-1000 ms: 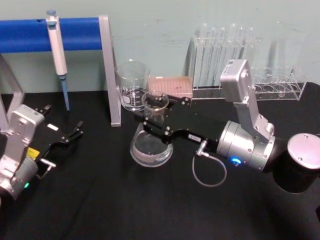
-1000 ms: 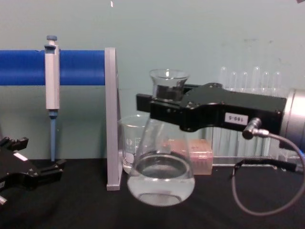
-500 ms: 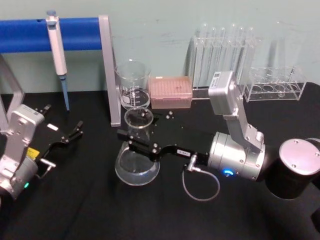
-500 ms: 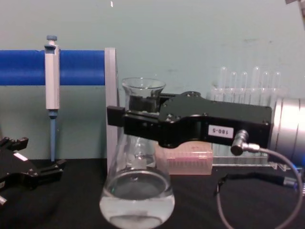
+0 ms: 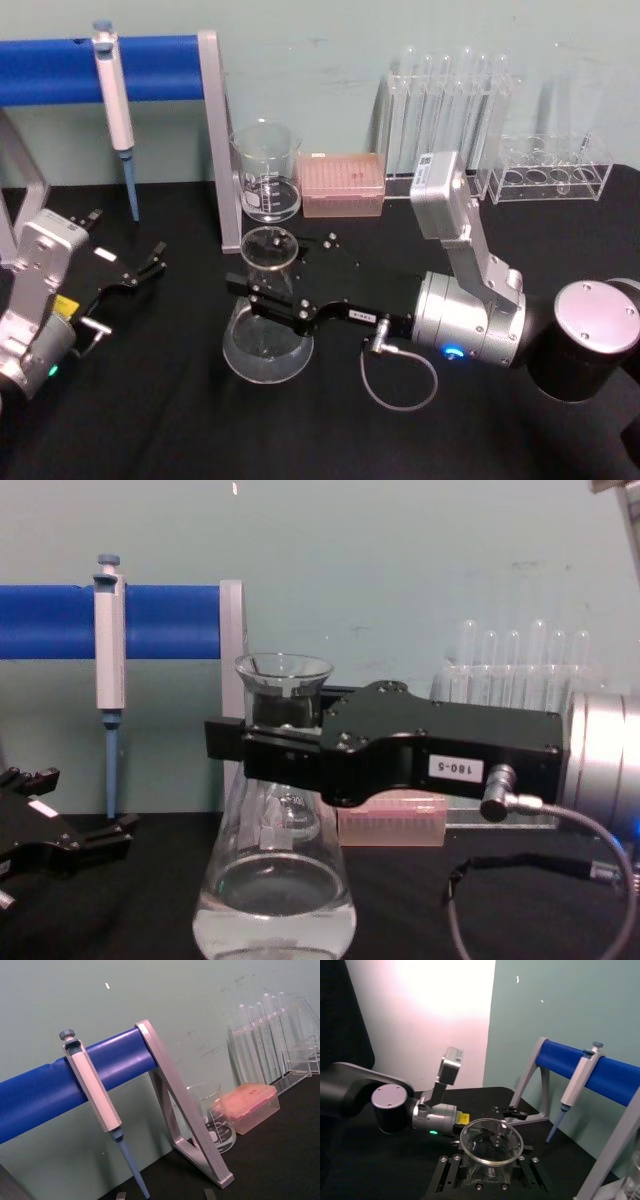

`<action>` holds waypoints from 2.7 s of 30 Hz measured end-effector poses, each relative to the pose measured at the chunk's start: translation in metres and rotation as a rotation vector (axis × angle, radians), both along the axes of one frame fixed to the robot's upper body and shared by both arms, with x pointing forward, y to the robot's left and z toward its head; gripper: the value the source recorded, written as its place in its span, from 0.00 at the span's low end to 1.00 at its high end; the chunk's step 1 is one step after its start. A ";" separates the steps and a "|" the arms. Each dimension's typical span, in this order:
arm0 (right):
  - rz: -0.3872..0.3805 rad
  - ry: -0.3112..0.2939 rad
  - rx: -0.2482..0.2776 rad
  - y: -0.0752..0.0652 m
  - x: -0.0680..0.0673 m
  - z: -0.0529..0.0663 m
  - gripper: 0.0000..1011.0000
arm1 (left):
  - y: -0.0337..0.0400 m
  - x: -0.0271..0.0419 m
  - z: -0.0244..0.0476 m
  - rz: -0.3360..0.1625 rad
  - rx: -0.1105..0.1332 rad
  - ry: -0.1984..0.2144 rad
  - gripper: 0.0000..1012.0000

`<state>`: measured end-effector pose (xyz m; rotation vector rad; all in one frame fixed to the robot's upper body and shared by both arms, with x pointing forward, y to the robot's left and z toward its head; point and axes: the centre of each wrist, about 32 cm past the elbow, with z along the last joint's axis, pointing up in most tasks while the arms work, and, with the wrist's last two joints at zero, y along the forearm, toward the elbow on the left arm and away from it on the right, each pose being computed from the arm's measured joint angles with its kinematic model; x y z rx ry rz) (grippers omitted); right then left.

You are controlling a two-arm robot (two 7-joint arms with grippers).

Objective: Grasp the erlenmeyer flask with one hand, shake it three times, then place it back.

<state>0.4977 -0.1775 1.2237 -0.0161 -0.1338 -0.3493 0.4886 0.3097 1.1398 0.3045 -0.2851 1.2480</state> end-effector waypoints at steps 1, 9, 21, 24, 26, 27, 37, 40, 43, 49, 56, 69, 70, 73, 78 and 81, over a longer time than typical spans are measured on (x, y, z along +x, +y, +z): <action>-0.005 -0.001 0.000 -0.001 0.001 0.000 0.45 | 0.0000 0.0000 0.0000 0.000 0.000 0.000 0.99; -0.060 -0.006 0.006 -0.005 0.007 -0.001 0.45 | 0.0000 0.0000 0.0000 0.000 0.000 0.000 0.99; -0.220 -0.031 0.013 -0.023 0.018 0.000 0.45 | 0.0000 0.0000 0.0000 0.000 0.000 0.000 0.99; -0.251 -0.033 0.016 -0.026 0.020 -0.001 0.45 | 0.0000 0.0000 0.0000 0.000 0.000 0.000 0.99; -0.282 -0.034 0.020 -0.030 0.021 -0.001 0.45 | 0.0000 0.0000 0.0000 0.000 0.000 0.000 0.99; -0.289 -0.035 0.021 -0.031 0.022 -0.001 0.45 | 0.0000 0.0000 0.0000 0.000 0.000 0.000 0.99; -0.399 -0.048 0.027 -0.047 0.024 0.000 0.45 | 0.0000 0.0000 0.0000 0.000 0.000 0.000 0.99; -0.420 -0.048 0.027 -0.051 0.024 -0.001 0.45 | 0.0000 0.0000 0.0000 0.000 0.000 0.000 0.99; -0.433 -0.048 0.027 -0.053 0.023 -0.001 0.45 | 0.0000 0.0000 0.0000 0.000 0.000 0.000 0.99; -0.469 -0.050 0.027 -0.061 0.021 -0.001 0.45 | 0.0000 0.0000 0.0000 0.000 0.000 0.000 0.99; -0.484 -0.050 0.024 -0.063 0.020 0.000 0.45 | 0.0000 0.0000 0.0000 0.000 0.000 0.000 0.99; -0.414 -0.041 0.024 -0.050 0.018 -0.001 0.45 | 0.0000 0.0000 0.0000 0.000 0.000 0.000 0.99; -0.406 -0.039 0.023 -0.048 0.018 -0.001 0.45 | 0.0000 0.0000 0.0000 0.000 0.000 0.000 0.99; -0.370 -0.035 0.023 -0.042 0.017 -0.002 0.45 | 0.0000 0.0000 0.0000 0.000 0.000 0.000 0.99; -0.312 -0.028 0.023 -0.033 0.016 -0.002 0.45 | 0.0000 0.0000 0.0000 0.000 0.000 0.000 0.99; -0.278 -0.025 0.026 -0.027 0.016 -0.002 0.45 | 0.0000 0.0000 0.0000 0.000 0.000 0.000 0.99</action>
